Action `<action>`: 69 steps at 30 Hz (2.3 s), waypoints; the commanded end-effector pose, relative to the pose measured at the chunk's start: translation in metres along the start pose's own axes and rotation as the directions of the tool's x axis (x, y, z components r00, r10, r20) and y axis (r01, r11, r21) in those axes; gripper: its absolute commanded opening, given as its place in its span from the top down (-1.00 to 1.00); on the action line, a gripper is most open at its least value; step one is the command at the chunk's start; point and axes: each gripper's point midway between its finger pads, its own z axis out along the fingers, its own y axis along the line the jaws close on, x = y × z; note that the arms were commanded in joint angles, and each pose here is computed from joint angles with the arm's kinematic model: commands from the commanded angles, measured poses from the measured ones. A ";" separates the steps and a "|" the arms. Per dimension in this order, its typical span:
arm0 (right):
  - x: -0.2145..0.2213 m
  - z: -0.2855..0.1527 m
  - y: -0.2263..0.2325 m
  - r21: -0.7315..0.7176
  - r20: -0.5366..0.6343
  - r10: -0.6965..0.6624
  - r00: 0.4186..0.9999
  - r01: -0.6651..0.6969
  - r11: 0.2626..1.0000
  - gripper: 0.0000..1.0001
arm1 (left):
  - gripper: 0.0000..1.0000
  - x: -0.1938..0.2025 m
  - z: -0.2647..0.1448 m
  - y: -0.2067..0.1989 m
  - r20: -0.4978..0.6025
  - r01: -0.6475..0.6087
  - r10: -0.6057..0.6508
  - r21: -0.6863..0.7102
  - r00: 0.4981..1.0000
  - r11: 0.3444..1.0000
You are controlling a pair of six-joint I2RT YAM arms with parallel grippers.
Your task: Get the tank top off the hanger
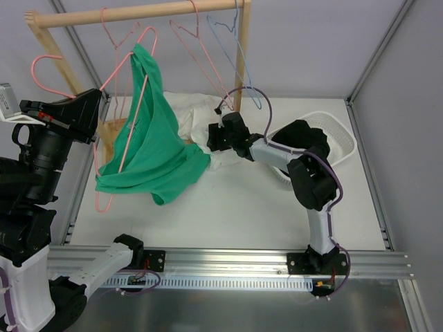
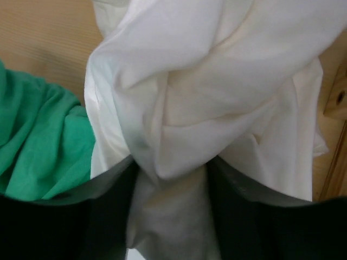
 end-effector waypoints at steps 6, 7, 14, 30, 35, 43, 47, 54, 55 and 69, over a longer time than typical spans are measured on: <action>0.019 -0.007 -0.019 0.090 -0.062 0.019 0.998 -0.014 0.996 0.99 | 0.99 -0.020 -0.004 -0.010 0.068 0.029 -0.032 0.041 0.997 0.999; 0.015 -0.009 -0.016 0.077 -0.050 0.023 0.998 -0.019 0.997 0.99 | 1.00 -0.020 -0.004 -0.011 0.068 0.032 -0.035 0.043 0.997 0.999; -0.024 -0.042 0.030 -0.192 0.074 0.184 0.980 -0.167 0.967 0.99 | 1.00 -0.017 -0.005 -0.011 0.061 0.038 -0.041 0.048 0.997 0.998; -0.120 -0.193 0.067 -0.482 0.344 0.412 0.844 -0.218 0.848 0.99 | 1.00 -0.003 0.010 0.004 0.036 0.012 -0.011 -0.026 0.999 1.000; -0.138 -0.274 0.045 -0.445 0.480 0.399 0.781 -0.175 0.878 0.99 | 1.00 0.004 0.012 0.008 0.021 0.015 -0.014 -0.040 1.000 0.999; -0.170 -0.382 0.029 -0.303 0.656 0.258 0.709 -0.066 0.951 0.99 | 1.00 0.007 0.016 0.011 0.017 0.012 -0.011 -0.056 1.000 0.998; -0.212 -0.434 0.030 -0.242 0.753 0.190 0.629 -0.004 0.970 0.99 | 1.00 0.007 0.018 0.011 0.015 0.005 -0.005 -0.058 1.000 0.998; -0.297 -0.503 0.025 -0.103 0.887 0.075 0.456 0.038 0.994 0.99 | 0.99 0.007 0.016 0.011 0.016 0.006 -0.005 -0.055 1.000 0.998; -0.307 -0.498 0.014 -0.070 0.892 0.055 0.449 0.017 0.997 1.00 | 0.99 0.008 0.016 0.011 0.015 0.007 -0.007 -0.055 1.000 0.998; -0.380 -0.563 -0.037 0.077 0.968 -0.053 0.247 -0.088 0.993 0.99 | 0.99 0.008 0.020 0.008 0.009 0.013 -0.012 -0.041 1.000 0.999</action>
